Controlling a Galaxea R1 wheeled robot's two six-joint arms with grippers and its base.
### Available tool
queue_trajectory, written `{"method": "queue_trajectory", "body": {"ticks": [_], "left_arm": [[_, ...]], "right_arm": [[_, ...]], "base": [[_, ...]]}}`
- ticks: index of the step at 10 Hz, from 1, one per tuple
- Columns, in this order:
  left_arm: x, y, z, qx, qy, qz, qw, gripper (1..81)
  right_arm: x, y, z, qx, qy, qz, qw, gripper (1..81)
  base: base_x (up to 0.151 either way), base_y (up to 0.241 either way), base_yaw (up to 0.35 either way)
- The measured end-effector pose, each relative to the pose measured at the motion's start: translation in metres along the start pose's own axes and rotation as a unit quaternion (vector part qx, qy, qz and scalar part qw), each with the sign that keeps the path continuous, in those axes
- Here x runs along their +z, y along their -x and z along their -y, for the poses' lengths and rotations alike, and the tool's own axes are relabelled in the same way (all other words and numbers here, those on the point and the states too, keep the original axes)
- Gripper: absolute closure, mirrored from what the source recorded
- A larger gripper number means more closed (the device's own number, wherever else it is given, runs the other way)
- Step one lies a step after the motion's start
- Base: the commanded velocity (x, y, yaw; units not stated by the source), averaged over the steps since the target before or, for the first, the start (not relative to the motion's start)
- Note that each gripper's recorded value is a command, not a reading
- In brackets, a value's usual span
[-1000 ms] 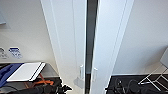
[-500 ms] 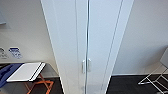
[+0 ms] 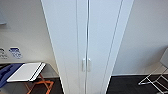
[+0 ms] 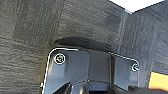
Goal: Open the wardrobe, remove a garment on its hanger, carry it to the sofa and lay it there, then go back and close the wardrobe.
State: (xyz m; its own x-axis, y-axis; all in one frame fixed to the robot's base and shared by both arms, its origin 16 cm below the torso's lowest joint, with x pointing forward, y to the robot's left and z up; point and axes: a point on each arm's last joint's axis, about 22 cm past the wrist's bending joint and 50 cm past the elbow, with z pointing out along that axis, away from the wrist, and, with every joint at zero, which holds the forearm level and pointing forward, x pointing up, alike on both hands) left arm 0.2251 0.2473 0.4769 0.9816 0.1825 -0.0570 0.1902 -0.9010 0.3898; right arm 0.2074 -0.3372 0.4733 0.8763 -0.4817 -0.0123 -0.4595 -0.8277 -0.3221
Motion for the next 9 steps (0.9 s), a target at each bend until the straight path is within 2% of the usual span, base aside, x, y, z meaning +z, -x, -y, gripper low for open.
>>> {"method": "queue_trajectory", "body": {"ticks": [1, 2, 3, 6, 7, 9], "left_arm": [[0.013, 0.012, 0.01, 0.013, -0.016, -0.006, 0.9998, 1.0], [0.028, 0.029, 0.012, 0.027, -0.026, -0.008, 0.9993, 1.0], [0.043, 0.052, 0.011, 0.043, -0.034, -0.005, 0.9985, 1.0], [0.068, 0.131, 0.019, 0.091, -0.054, 0.004, 0.9944, 1.0], [0.074, 0.148, 0.016, 0.108, -0.057, 0.008, 0.9925, 1.0], [0.088, 0.174, -0.015, 0.143, -0.04, 0.006, 0.9889, 1.0]], "right_arm": [[0.021, 0.07, -0.013, -0.015, 0.016, 0.029, 0.9993, 1.0], [0.036, 0.137, -0.014, -0.03, 0.02, 0.061, 0.9975, 1.0], [0.044, 0.186, -0.012, -0.048, 0.019, 0.081, 0.9954, 1.0], [0.049, 0.245, -0.026, -0.127, 0.031, 0.081, 0.9882, 1.0], [0.052, 0.275, -0.021, -0.151, 0.026, 0.081, 0.9848, 1.0], [0.055, 0.324, 0.0, -0.165, 0.006, 0.096, 0.9815, 1.0]], "base": [[0.0, 0.0, 0.0], [0.0, 0.0, 0.0], [0.0, 0.0, 0.0], [0.0, 0.0, 0.0], [0.0, 0.0, 0.0], [0.0, 0.0, 0.0]]}}
